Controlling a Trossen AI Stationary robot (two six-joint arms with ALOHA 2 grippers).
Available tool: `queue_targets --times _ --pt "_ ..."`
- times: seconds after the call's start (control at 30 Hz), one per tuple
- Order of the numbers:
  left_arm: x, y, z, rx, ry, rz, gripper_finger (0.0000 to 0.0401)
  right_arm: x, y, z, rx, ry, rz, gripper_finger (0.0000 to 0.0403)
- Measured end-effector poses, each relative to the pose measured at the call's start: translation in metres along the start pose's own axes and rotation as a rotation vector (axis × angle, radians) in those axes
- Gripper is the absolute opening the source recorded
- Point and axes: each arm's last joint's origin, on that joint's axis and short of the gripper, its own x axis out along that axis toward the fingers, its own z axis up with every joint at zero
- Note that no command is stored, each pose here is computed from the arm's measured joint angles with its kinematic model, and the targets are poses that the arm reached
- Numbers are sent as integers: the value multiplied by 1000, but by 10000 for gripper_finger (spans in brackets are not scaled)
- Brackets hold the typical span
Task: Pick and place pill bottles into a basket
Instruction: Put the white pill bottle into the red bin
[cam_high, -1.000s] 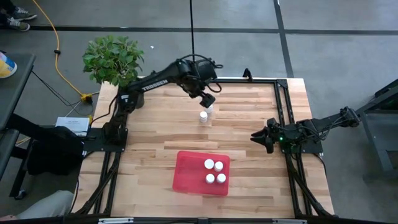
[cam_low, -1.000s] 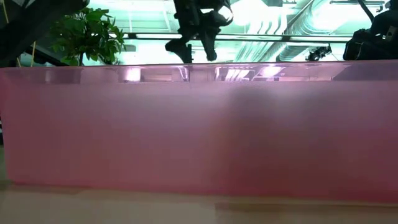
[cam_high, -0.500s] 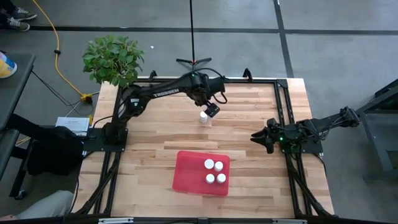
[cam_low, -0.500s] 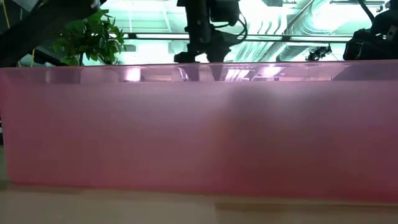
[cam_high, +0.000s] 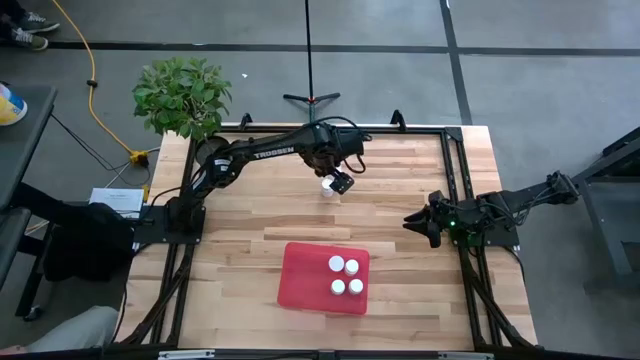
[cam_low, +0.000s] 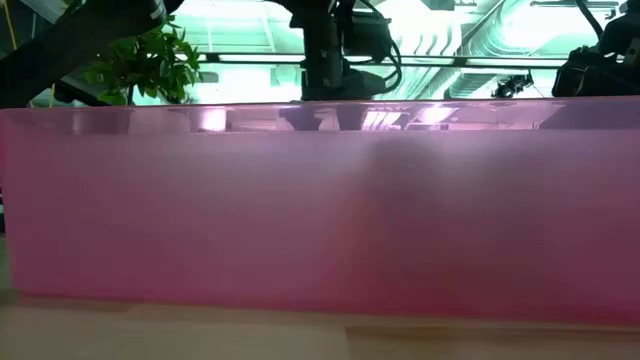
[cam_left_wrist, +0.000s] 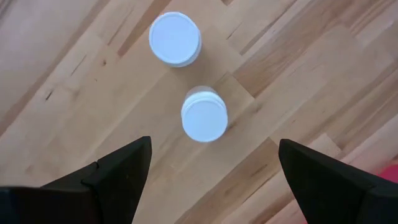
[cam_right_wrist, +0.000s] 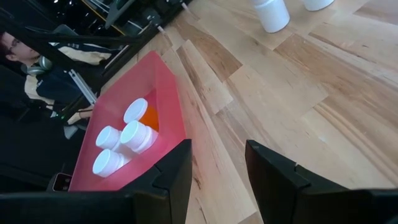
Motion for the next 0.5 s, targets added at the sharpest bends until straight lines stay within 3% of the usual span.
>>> queue_targets --times 0.17,0.5 --pt "18 1 -4 -11 40 25 383 0 0 0 3 0 0 140" --pt "34 -3 -1 -32 21 -34 383 0 0 0 5 0 0 140"
